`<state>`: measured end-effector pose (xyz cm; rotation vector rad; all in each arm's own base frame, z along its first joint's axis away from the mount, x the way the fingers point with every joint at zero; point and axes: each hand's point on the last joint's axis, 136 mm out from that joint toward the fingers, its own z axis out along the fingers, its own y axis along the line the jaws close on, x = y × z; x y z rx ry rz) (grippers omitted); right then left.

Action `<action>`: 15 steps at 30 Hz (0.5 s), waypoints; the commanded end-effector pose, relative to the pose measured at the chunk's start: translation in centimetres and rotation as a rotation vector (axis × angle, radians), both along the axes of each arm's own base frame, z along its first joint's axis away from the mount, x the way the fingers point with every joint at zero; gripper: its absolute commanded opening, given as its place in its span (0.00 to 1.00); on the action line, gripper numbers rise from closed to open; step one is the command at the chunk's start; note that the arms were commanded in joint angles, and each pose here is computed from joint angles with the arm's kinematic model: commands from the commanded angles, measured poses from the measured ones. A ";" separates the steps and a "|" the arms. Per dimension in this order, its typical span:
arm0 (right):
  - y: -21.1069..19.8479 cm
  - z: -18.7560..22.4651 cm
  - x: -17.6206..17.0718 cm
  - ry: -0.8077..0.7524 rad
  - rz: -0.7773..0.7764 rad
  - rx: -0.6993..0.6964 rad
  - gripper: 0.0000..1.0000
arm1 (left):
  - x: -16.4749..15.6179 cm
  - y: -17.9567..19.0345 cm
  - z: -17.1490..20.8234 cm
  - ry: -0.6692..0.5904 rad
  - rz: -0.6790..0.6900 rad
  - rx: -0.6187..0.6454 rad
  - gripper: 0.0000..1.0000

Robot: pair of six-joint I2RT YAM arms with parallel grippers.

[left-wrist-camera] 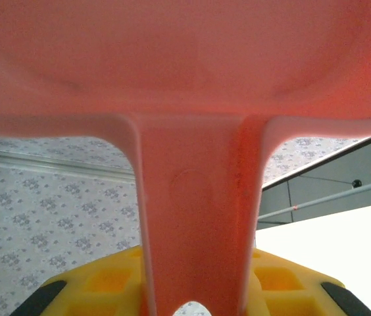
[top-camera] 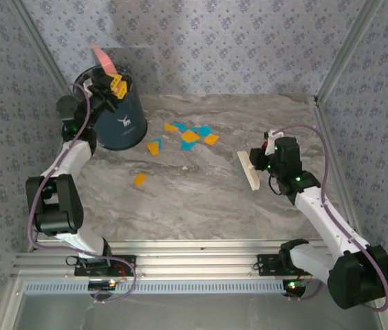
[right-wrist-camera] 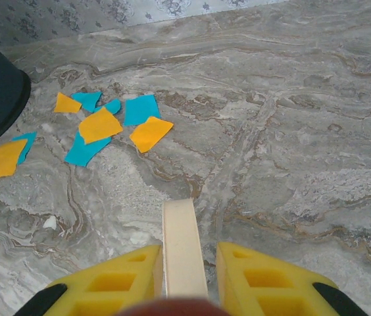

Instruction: Sweep away the paper scraps from the table

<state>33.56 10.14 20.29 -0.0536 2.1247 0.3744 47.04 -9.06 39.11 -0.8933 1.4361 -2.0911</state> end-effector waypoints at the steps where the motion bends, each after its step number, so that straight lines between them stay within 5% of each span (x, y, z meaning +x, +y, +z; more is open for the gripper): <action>1: 0.0 0.6 0.1 -0.015 -0.016 0.017 0.00 | -1.3 0.0 3.0 -0.086 0.003 -0.048 0.00; 6: 0.1 0.6 0.1 -0.015 -0.013 0.017 0.00 | -1.6 -0.5 3.6 -0.112 -0.015 0.027 0.00; 15: 0.3 0.5 0.0 -0.020 -0.004 0.020 0.00 | -3.4 -1.9 1.6 -0.117 -0.050 0.528 0.00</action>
